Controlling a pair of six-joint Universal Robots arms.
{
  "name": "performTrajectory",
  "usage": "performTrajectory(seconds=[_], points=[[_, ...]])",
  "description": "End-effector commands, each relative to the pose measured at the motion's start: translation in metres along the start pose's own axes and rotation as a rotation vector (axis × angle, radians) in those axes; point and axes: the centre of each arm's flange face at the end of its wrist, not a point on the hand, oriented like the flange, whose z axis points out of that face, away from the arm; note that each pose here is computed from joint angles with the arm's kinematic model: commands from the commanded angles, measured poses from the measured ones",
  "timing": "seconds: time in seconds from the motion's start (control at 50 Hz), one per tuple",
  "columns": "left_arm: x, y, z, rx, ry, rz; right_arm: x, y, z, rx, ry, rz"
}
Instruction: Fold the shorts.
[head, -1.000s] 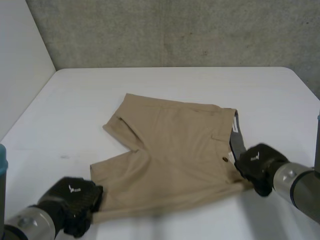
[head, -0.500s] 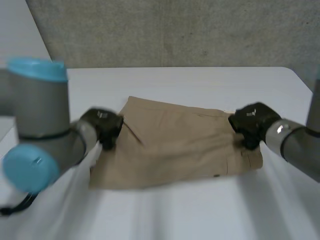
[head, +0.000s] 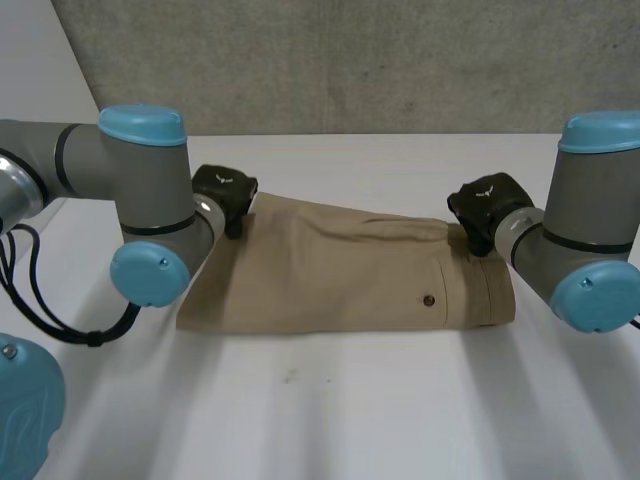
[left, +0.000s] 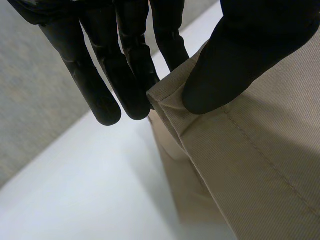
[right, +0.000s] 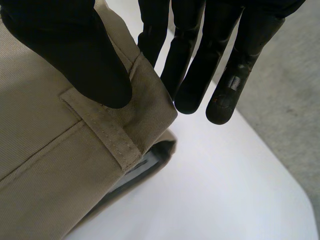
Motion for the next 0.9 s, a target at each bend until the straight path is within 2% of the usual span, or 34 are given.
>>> performTrajectory(seconds=[0.02,0.18,0.28,0.36,0.44,0.54,0.62,0.68,0.8,0.9], points=[[-0.001,-0.006,0.032,0.169,-0.076,0.021,0.008,-0.005,0.028,0.109,0.103,0.004],[0.004,-0.001,0.063,0.335,-0.152,0.078,0.011,0.004,0.057,0.192,0.233,-0.001],[0.004,0.01,0.089,0.428,-0.212,0.077,0.004,0.019,0.078,0.206,0.266,-0.018],[0.012,0.02,0.099,0.45,-0.189,0.08,-0.003,0.031,0.091,0.193,0.281,-0.06],[0.015,0.02,0.099,0.466,-0.183,0.075,-0.001,0.025,0.092,0.231,0.301,-0.061],[0.022,0.012,0.087,0.463,-0.162,0.075,0.023,-0.011,0.063,0.328,0.34,0.047],[0.012,-0.01,0.063,0.464,-0.162,0.073,0.036,-0.029,0.032,0.368,0.331,0.172],[0.003,-0.018,0.04,0.44,-0.154,0.074,0.038,-0.034,0.012,0.366,0.3,0.212],[-0.003,-0.013,-0.007,0.362,-0.114,0.043,0.018,-0.011,-0.028,0.23,0.138,0.231],[-0.002,0.006,-0.053,0.283,-0.052,-0.106,0.003,0.025,-0.042,0.094,0.059,0.247]])
